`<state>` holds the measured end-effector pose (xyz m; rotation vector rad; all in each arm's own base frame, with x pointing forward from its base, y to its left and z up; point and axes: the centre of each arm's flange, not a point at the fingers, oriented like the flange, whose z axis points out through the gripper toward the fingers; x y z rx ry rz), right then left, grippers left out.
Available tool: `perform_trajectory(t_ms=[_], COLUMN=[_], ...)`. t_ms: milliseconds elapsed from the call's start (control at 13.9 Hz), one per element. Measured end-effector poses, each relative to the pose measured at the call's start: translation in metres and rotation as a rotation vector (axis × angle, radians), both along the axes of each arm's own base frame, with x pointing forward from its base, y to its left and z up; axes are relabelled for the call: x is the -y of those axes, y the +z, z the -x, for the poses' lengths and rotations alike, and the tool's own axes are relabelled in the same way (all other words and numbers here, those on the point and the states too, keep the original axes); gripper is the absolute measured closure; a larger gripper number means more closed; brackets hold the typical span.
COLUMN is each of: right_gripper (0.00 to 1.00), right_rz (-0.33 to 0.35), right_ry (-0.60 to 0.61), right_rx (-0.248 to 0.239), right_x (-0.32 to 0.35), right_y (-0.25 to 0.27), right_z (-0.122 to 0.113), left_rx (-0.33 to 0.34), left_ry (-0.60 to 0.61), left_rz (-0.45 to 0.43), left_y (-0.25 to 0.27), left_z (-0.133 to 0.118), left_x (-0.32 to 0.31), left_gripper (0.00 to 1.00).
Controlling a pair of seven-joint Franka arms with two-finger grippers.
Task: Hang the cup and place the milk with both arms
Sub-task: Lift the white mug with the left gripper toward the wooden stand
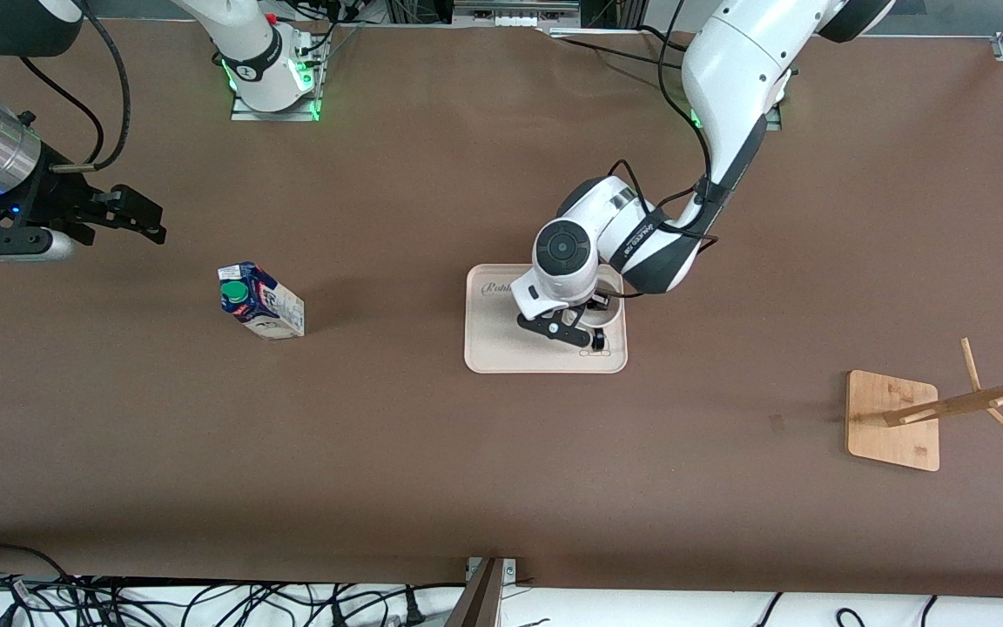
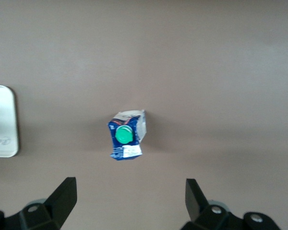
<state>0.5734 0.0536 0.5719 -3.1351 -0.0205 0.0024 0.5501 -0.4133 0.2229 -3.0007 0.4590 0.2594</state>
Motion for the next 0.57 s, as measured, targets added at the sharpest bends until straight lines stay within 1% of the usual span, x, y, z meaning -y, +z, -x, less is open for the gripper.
perform_trajectory(t_ms=[72, 215, 359, 431, 575], right_gripper=[0.00, 0.00, 0.00, 0.00, 0.00], right_rz=[0.012, 0.024, 0.025, 0.025, 0.024], right_ry=[-0.002, -0.007, -0.007, -0.008, -0.009], right_rx=[-0.002, -0.008, -0.002, 0.004, 0.011], right_x=[0.003, 0.007, 0.007, 0.007, 0.007], right_y=[-0.003, -0.006, -0.001, 0.002, 0.005], right_z=[-0.002, -0.004, -0.004, -0.004, -0.005], left_rx=[0.008, 0.020, 0.037, 0.057, 0.110], left_ry=[0.004, 0.013, 0.026, 0.034, 0.068], left_rz=[0.005, 0.011, 0.017, 0.029, 0.067], left_y=[0.004, 0.009, 0.015, 0.024, 0.059], left_z=[-0.003, -0.007, -0.014, -0.022, -0.044], left_x=[0.001, 0.001, -0.001, -0.001, -0.004], left_gripper=[0.94, 0.94, 0.94, 0.94, 0.94])
